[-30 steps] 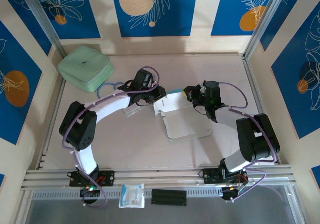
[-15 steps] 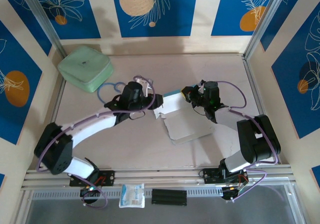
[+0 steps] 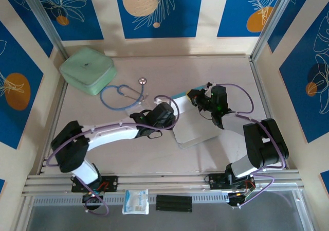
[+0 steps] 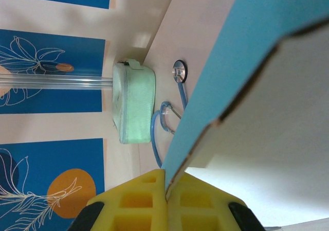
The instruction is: Fold the paper box
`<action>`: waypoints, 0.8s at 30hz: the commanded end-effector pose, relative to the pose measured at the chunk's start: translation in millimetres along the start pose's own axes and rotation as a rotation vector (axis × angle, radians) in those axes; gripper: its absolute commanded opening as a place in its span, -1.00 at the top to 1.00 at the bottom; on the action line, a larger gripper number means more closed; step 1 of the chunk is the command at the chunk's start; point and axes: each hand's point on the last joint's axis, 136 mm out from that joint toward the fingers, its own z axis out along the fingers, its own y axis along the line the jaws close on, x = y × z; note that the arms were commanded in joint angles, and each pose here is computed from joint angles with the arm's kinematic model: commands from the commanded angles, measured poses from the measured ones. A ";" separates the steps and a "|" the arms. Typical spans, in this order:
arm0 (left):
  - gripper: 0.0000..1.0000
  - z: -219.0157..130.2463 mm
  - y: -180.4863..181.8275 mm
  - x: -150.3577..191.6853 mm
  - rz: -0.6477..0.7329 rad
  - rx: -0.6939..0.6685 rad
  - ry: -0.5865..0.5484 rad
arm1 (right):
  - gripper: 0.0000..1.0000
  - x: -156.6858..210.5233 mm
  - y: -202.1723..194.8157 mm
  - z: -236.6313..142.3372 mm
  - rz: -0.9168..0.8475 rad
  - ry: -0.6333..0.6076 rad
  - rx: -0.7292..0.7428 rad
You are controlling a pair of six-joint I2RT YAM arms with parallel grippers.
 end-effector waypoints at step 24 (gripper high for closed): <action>0.14 92.5 25.5 11.7 -0.166 -0.170 0.036 | 1.00 -2.4 -1.5 -9.0 -0.032 -0.019 0.012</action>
